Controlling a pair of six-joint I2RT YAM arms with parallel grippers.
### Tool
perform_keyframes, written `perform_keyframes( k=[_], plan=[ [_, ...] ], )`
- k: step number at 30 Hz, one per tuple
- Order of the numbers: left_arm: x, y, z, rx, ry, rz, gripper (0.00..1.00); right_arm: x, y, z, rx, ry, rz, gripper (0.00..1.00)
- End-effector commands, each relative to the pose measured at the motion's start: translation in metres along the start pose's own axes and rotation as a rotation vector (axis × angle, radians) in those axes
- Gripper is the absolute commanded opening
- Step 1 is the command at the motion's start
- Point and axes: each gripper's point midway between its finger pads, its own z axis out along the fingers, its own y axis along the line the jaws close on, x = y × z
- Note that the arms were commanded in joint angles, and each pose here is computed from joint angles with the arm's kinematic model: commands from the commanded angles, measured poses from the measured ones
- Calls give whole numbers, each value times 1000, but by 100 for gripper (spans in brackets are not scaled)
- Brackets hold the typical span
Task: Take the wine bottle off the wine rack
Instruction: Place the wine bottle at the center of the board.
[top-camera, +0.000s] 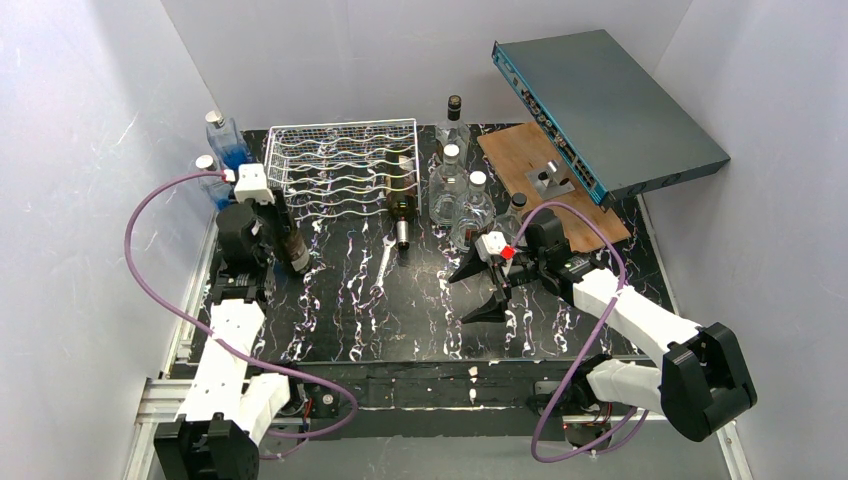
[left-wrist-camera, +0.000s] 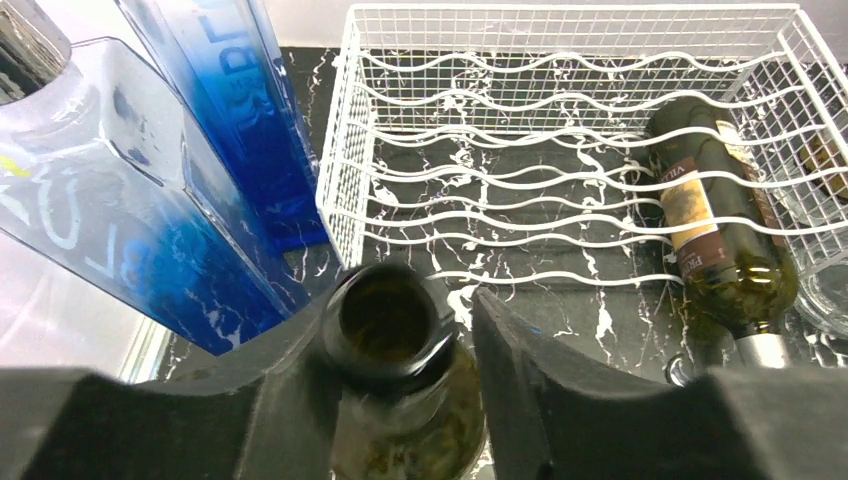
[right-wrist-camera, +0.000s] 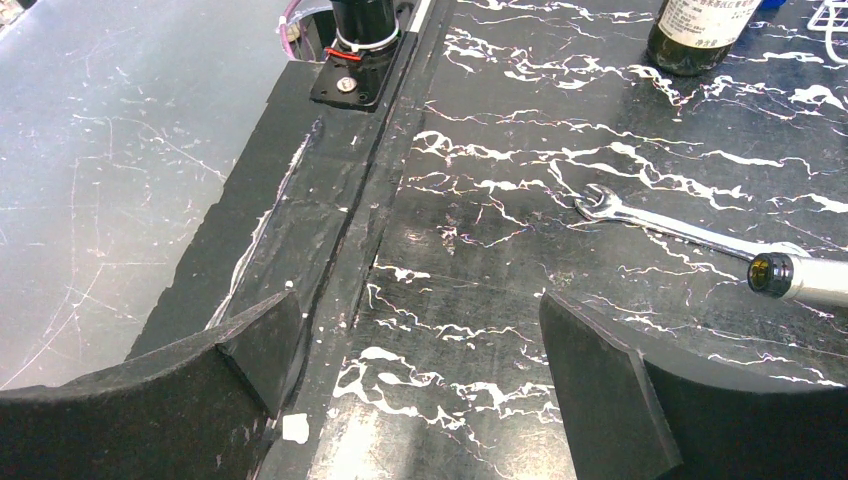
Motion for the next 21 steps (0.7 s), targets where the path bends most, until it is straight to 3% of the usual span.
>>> perform_keyframes(
  k=[1,12,21],
  plan=[
    [-6,6,-7,-30,-41,-19,52,-7,2,-2,-8,-16,-37,98],
    [-17,15,-25,-85,-77,-76,97,-7,2,-2,-7,-17,-34,98],
    [-28,17,-60,-119,6,-215,98,-6,1,-4,-2,-15,-33,98]
  ],
)
